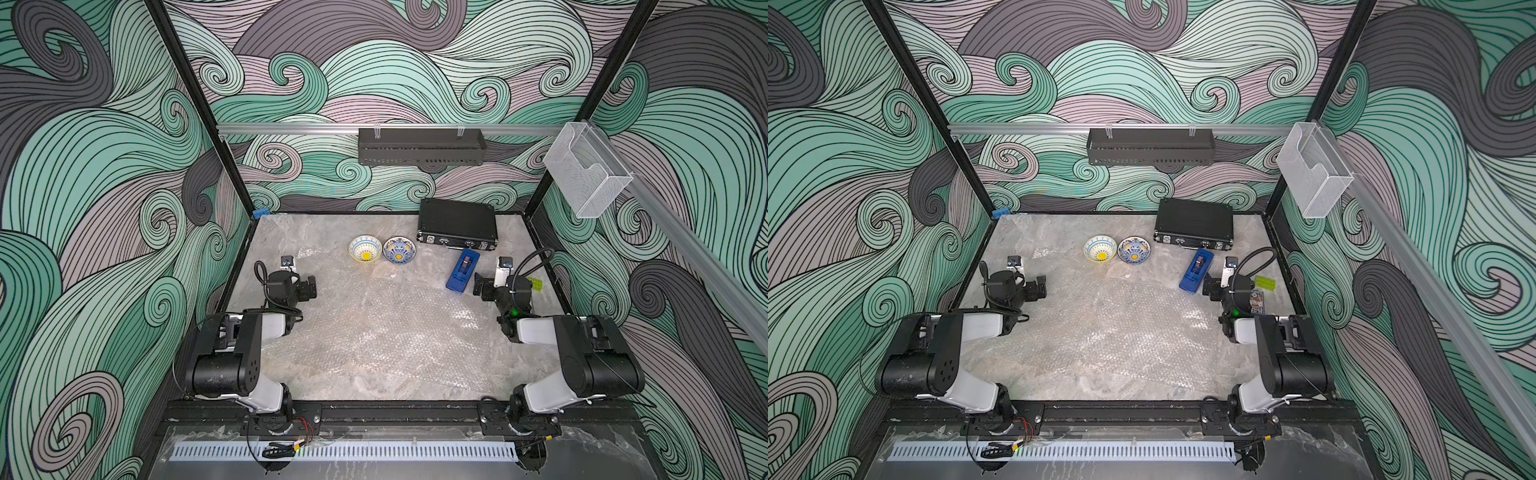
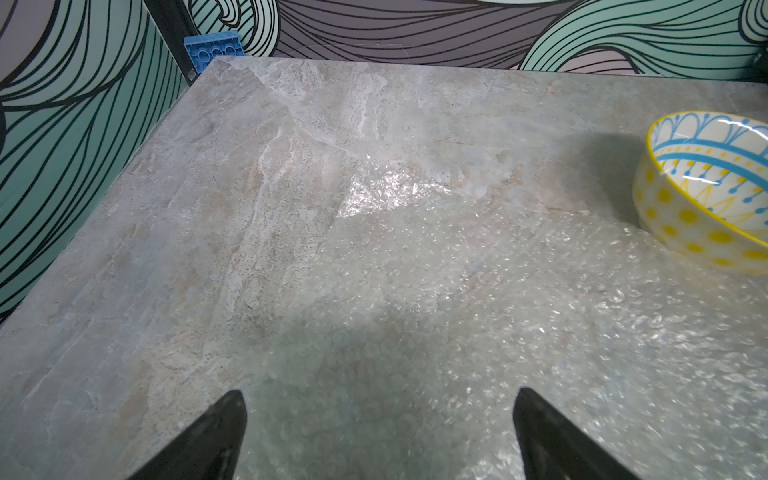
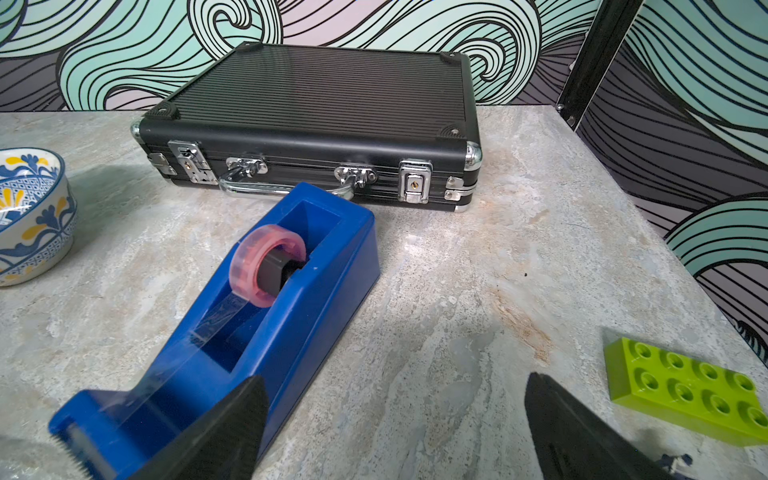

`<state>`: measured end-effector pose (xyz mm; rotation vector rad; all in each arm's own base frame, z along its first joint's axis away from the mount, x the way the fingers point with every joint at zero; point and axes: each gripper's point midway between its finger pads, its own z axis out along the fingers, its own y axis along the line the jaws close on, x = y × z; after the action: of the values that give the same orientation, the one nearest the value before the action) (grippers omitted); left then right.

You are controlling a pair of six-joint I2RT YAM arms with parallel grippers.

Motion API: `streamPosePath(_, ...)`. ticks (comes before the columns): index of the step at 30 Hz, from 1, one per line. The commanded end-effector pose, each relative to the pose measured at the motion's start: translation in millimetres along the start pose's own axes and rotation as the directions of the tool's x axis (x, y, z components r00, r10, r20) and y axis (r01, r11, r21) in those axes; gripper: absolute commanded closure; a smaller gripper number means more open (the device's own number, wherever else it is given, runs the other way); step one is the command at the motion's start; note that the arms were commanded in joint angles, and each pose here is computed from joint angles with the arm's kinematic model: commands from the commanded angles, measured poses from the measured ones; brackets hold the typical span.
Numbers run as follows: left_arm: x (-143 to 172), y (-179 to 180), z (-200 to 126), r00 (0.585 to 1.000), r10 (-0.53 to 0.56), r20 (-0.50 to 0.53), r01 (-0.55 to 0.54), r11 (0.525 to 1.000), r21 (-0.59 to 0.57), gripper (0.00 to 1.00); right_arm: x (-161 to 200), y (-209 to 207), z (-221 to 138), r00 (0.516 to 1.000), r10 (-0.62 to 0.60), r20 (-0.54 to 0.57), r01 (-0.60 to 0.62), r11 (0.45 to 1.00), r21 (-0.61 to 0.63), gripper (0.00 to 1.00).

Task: Wrap bowls in bubble wrap
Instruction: Pick up the bowl from the center of the board.

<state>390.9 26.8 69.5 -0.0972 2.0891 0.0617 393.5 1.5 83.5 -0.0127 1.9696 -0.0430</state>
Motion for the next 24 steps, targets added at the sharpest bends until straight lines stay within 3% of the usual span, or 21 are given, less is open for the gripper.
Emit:
streamPosePath(1,-17.4,3.6,2.1,0.999,-0.018,0.049,0.018,1.000,-0.010,0.02,-11.6,-0.2,1.5,0.999,-0.008,0.036,0.008,1.000,0.009,0.01)
streamPosePath(24,-17.2,4.2,2.6,0.999,-0.023,0.047,0.023,1.000,-0.004,0.01,-10.3,-0.5,1.8,0.999,-0.005,0.032,0.005,1.000,0.009,0.01)
